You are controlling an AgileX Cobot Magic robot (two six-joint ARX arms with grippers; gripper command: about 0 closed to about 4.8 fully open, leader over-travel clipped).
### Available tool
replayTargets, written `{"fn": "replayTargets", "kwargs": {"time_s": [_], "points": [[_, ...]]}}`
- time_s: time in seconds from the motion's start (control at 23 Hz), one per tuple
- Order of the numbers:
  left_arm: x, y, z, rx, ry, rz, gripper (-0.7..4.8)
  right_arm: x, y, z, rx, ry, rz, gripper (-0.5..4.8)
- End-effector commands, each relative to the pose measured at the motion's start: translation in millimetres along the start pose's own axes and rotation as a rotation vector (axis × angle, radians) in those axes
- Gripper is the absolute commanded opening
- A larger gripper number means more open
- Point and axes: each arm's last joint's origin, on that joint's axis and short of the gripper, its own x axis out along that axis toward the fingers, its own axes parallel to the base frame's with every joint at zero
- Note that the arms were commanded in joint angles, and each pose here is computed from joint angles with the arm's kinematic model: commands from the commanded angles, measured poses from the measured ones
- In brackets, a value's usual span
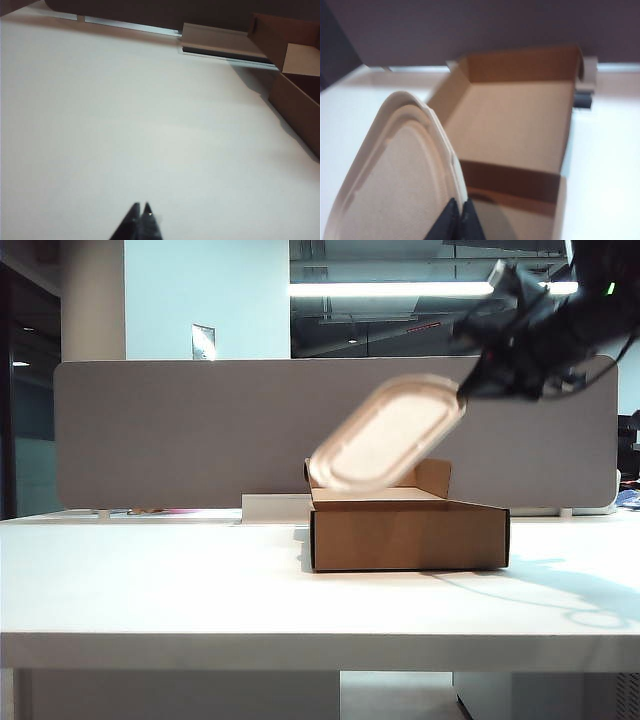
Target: Pick up the lid and place it into the paper box.
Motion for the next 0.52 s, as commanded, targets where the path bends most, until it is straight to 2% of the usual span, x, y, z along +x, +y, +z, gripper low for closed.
{"fn": "replayTargets", "kwargs": {"time_s": [0.04, 0.22, 0.26, 0.3, 0.35, 0.39, 0.43, 0.52], "points": [[-0.1, -0.5, 3.4, 0.003, -0.033, -0.006, -0.03, 19.0, -8.5, -11.7, -0.028, -0.023, -0.042, -0.08], [-0.1, -0.5, 3.3, 0.004, -0.032, -0.005, -0.03, 34.0, -16.4, -36.2, -0.012, 0.038, -0.050, -0.08], [-0.1, -0.5, 3.4, 0.003, -0.033, -0.005, -0.03, 34.8, -16.6, -39.0, -0.008, 0.054, -0.041, 0.31], [-0.1, -0.5, 3.4, 0.003, -0.033, -0.006, -0.03, 34.8, -16.6, -39.4, -0.007, 0.058, -0.042, 0.96], [-0.1, -0.5, 3.4, 0.003, -0.033, -0.006, -0.03, 34.7, -16.4, -38.8, -0.008, 0.055, -0.041, 2.30], [-0.1, -0.5, 3.4, 0.003, -0.033, -0.006, -0.03, 34.9, -16.1, -37.2, -0.009, 0.052, -0.039, 3.23], [-0.1, -0.5, 3.6, 0.003, -0.035, -0.006, -0.03, 33.8, -15.3, -35.0, -0.011, 0.046, -0.032, 3.41], [-0.1, -0.6, 3.6, 0.003, -0.036, -0.006, -0.03, 28.6, -12.5, -26.1, -0.017, 0.027, -0.031, 3.40]]}}
